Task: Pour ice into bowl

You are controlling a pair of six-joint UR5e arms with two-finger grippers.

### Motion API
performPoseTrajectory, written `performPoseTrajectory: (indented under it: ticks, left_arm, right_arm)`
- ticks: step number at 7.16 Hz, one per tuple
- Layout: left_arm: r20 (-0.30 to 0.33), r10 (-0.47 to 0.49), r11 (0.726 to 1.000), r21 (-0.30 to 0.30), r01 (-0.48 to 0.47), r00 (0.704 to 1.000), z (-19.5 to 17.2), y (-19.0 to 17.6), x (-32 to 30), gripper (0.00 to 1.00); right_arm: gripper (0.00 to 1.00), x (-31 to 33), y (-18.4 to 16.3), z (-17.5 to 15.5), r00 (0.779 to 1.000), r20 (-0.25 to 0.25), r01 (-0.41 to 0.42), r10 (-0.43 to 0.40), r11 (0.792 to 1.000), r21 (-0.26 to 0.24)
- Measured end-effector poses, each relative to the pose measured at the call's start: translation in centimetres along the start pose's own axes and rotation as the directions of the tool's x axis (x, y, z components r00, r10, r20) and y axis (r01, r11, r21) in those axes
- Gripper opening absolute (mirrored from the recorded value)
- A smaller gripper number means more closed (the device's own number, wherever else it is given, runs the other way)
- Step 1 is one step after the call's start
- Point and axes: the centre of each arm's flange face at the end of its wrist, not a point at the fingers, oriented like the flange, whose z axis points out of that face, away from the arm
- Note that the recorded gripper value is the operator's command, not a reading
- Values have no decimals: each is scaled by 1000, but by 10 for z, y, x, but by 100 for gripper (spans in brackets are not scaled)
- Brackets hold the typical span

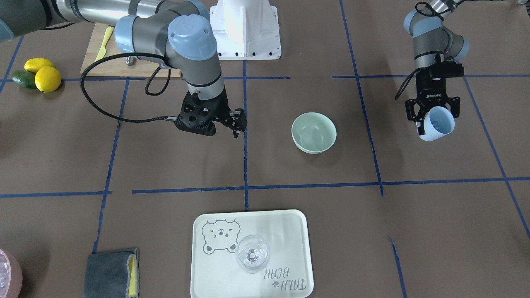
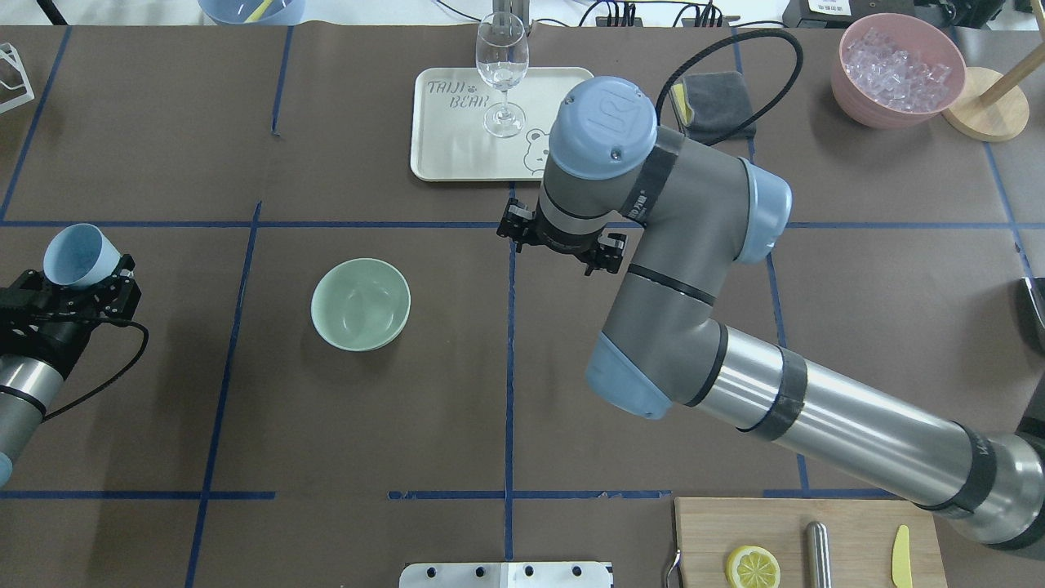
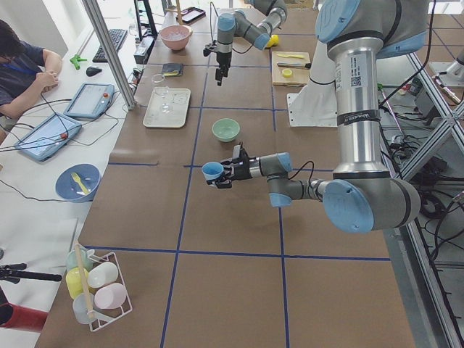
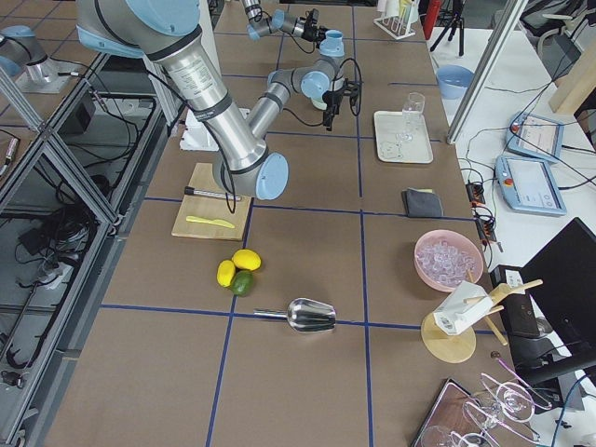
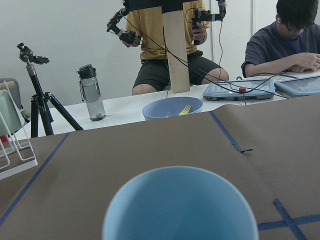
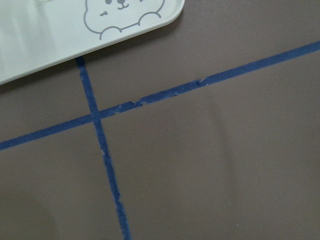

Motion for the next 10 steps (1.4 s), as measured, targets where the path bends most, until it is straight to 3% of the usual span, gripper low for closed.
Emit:
performPoseTrajectory:
  ticks: [3,6,10]
  left_arm:
    - [-43,113,993,32,-112,993,6,-18,43,0]
    - [-70,249,967,80,-244,966,12,-40,88,0]
    - [10,440,898,20,-440,898,14,-68,134,0]
  right_arm:
    - [100,32,1,6,1000,18,20,-20,1000,2]
    - [100,31,6,8,999,27,30,-30,1000,-1]
    - [100,28,12,11,998,38,42,-42,999,-2]
